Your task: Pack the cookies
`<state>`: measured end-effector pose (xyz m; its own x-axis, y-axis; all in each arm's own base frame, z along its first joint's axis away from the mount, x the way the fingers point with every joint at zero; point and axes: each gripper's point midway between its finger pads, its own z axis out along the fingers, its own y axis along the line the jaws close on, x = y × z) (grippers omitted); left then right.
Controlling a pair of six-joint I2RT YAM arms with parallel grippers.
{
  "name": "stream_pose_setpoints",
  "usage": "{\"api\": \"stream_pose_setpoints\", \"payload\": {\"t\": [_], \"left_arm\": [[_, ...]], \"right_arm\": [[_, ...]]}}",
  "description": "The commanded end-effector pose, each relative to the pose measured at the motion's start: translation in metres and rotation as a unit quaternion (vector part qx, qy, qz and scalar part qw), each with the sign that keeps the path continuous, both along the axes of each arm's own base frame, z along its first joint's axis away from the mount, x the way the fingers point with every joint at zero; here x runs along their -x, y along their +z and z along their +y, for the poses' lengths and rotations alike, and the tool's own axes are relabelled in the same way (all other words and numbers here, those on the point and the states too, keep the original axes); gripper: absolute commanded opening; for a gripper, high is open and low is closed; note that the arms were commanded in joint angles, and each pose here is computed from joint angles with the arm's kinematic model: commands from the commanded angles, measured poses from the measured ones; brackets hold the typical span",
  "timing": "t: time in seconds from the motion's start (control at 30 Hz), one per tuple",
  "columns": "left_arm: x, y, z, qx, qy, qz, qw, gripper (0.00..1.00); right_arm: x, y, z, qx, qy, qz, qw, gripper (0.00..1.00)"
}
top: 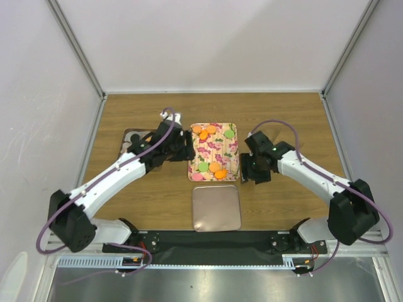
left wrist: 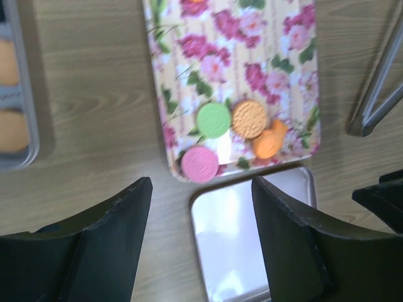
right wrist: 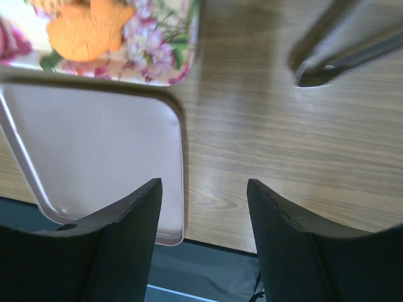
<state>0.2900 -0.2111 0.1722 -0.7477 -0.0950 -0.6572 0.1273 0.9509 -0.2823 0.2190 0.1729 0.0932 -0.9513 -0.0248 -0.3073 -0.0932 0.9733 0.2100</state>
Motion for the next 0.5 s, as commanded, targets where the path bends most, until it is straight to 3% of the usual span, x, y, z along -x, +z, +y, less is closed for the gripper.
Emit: {"api": "stream_pose_setpoints", "payload": {"t": [0.0,0.47], "left_arm": [[0.015,0.004,0.028,0.007,0.039,0.003,0.999,0.71],[0.034,-0.009,0.039,0.016,0.04,0.03,0.999,0.71]], "right_arm": [[-0.002,-0.012,0.016,0.009,0.041,-0.022,0.999,0.62],[0.008,-0.061,0.036,0.038,0.079,-0.007,0.996,0.47]]}}
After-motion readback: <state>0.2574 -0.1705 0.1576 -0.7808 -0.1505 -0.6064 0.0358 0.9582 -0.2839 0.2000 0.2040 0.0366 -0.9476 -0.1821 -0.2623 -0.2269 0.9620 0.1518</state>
